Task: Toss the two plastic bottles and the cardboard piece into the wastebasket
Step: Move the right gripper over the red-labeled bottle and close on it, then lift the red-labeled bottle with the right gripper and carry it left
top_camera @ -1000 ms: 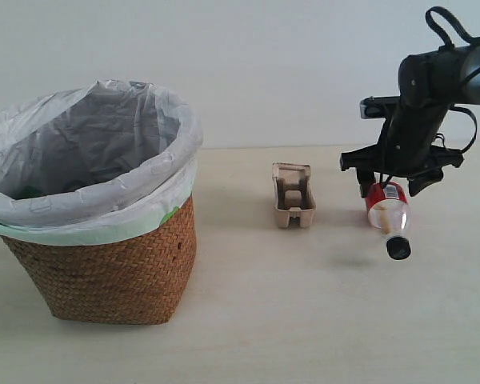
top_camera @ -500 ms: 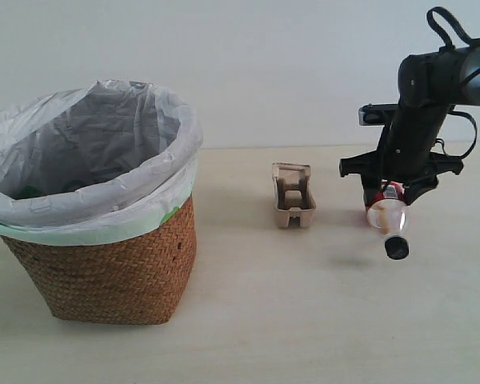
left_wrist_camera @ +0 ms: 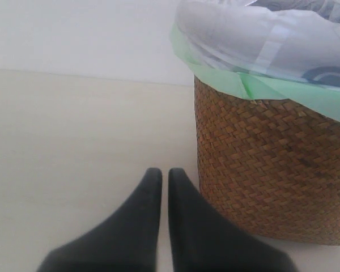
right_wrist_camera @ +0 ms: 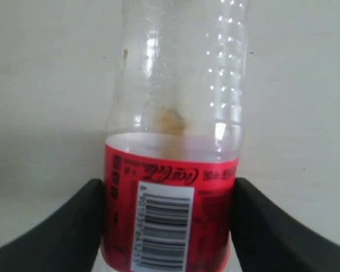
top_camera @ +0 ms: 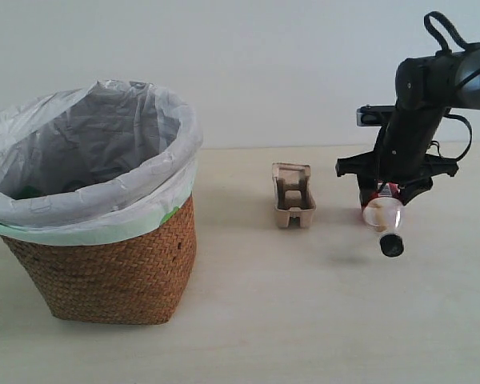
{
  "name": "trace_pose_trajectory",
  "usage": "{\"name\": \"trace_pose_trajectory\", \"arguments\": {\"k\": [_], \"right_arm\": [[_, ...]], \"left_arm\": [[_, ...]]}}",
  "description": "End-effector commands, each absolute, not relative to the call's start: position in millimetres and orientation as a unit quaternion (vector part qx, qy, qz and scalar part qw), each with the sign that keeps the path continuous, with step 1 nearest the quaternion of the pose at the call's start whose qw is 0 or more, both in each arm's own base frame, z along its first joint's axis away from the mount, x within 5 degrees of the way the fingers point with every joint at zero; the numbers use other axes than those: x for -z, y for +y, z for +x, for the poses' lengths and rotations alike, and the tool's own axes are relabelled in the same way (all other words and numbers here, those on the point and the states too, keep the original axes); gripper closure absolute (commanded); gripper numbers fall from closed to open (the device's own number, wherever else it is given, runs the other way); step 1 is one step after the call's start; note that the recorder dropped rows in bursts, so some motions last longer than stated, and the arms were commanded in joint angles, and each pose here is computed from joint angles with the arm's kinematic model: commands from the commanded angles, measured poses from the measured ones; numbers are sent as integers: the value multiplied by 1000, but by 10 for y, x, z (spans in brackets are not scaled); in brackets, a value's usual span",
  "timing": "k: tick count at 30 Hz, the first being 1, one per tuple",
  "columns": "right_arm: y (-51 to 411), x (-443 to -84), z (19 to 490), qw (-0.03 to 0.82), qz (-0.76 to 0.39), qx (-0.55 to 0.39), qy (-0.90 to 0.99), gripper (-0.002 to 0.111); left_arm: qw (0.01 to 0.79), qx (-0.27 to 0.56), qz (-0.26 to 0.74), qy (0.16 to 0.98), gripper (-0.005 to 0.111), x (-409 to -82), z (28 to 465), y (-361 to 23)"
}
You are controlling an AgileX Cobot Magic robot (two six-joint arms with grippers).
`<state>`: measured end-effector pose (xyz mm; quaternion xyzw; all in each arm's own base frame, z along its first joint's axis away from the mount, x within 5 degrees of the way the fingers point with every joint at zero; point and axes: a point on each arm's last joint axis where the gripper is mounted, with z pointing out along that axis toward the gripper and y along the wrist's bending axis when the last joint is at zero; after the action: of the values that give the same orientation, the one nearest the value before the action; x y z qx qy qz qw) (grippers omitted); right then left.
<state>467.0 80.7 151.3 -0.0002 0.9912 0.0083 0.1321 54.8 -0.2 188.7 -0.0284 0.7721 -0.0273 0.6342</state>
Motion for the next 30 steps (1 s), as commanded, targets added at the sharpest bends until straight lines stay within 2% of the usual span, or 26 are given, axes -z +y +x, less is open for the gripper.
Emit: {"name": "trace_pose_trajectory", "arguments": {"k": [1,3,7,13,16,21,22,24,30], "right_arm": [[783,-1251,4654,101,-4,-4,995,41],[784,-1251,4656,102,-4,-5,995,42],[786,-1254,4667,108,-4,-6,994,49],[789,-1258,4684,118,-6,-7,993,52],[789,-1258,4684,118,-9,-7,993,69],[788,-1311,4675,119,-10,-7,993,88],[787,-1359,4672,123,-12,-7,992,92],[784,-1644,4654,152,-21,-10,988,108],[754,-2452,4484,223,-41,-16,974,108]], "left_arm": [[636,27,-29,770,103,-1881,548,-1],[636,27,-29,770,103,-1881,548,-1],[636,27,-29,770,103,-1881,548,-1],[636,27,-29,770,103,-1881,548,-1],[636,27,-29,770,103,-1881,548,-1],[636,27,-29,770,103,-1881,548,-1],[636,27,-29,770,103,-1881,548,-1],[636,27,-29,770,103,-1881,548,-1],[636,27,-29,770,103,-1881,548,-1]]}}
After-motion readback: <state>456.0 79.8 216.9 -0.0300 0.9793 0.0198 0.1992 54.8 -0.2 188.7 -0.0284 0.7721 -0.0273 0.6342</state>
